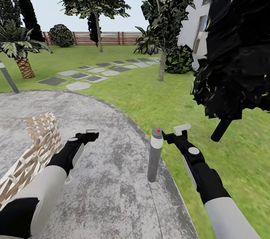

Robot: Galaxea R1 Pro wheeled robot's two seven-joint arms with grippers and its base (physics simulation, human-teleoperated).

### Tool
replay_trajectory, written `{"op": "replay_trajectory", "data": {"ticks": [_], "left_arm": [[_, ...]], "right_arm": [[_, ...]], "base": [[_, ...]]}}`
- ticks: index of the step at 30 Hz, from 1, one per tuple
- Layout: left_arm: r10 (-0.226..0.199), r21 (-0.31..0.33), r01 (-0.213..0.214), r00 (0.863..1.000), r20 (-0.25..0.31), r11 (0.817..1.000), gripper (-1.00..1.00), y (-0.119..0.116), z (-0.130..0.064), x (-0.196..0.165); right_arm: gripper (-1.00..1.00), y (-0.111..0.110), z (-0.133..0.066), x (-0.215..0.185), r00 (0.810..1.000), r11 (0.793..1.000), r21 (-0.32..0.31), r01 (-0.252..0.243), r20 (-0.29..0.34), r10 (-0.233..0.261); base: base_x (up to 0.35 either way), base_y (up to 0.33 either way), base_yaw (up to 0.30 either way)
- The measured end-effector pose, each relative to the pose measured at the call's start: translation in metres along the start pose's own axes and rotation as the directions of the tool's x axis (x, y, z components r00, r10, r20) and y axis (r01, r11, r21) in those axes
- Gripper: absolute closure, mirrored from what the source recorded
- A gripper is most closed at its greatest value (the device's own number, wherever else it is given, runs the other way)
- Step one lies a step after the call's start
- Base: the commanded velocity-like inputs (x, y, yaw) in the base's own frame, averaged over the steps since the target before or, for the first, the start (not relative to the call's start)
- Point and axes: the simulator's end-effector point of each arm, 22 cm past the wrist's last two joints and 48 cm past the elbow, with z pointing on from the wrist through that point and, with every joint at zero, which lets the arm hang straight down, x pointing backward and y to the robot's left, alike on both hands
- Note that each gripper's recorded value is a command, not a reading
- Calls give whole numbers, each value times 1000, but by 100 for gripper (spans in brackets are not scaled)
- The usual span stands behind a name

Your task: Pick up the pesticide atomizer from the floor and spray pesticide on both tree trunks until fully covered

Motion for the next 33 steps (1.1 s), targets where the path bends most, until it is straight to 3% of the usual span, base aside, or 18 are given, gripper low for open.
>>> {"op": "replay_trajectory", "data": {"ticks": [20,33], "left_arm": [[-2,2,2,1000,1,1000,-100,-2,0,0],[-1,0,1,1000,1,1000,-100,-1,0,1]], "right_arm": [[-100,0,0,1,1000,1000,-1,0,-2,0],[-100,1,0,2,1000,1000,-1,2,-4,-2]], "base": [[322,132,0],[336,17,0]]}}
